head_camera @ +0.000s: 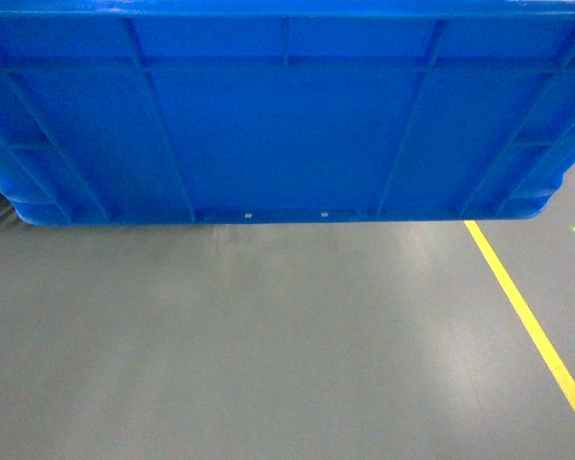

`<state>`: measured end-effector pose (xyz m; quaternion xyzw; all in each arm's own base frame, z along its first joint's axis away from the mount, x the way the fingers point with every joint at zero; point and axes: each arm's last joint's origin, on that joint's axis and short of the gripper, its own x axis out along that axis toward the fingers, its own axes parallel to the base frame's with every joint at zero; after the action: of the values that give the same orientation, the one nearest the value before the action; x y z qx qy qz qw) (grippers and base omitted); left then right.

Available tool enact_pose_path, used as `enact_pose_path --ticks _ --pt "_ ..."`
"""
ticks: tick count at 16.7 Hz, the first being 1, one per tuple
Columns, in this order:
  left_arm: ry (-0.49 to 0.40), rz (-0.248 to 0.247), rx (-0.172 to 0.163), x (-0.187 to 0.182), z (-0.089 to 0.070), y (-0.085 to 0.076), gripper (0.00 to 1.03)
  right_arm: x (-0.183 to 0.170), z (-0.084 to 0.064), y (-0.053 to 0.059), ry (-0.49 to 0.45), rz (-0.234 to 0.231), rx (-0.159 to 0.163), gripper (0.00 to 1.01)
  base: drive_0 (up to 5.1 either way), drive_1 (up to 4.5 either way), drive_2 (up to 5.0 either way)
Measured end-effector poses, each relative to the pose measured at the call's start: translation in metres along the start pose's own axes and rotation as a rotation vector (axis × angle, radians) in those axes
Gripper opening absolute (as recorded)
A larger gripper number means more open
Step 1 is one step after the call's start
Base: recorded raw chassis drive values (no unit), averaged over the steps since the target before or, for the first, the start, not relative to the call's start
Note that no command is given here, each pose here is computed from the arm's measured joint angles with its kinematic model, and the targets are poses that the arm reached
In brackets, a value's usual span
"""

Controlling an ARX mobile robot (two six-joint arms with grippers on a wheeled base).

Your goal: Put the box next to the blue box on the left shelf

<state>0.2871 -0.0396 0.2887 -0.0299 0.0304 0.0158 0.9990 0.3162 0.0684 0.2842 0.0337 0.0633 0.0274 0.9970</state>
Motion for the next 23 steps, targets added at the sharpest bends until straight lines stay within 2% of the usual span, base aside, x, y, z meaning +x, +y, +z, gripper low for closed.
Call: enact_pose_path --ticks 23 --pt "0.005 0.001 0.001 0.0001 -0.0005 0.0001 0.09 0.0 -0.0006 0.0 0.007 0.001 -0.001 0.1 0.0 4.02 -4.1"
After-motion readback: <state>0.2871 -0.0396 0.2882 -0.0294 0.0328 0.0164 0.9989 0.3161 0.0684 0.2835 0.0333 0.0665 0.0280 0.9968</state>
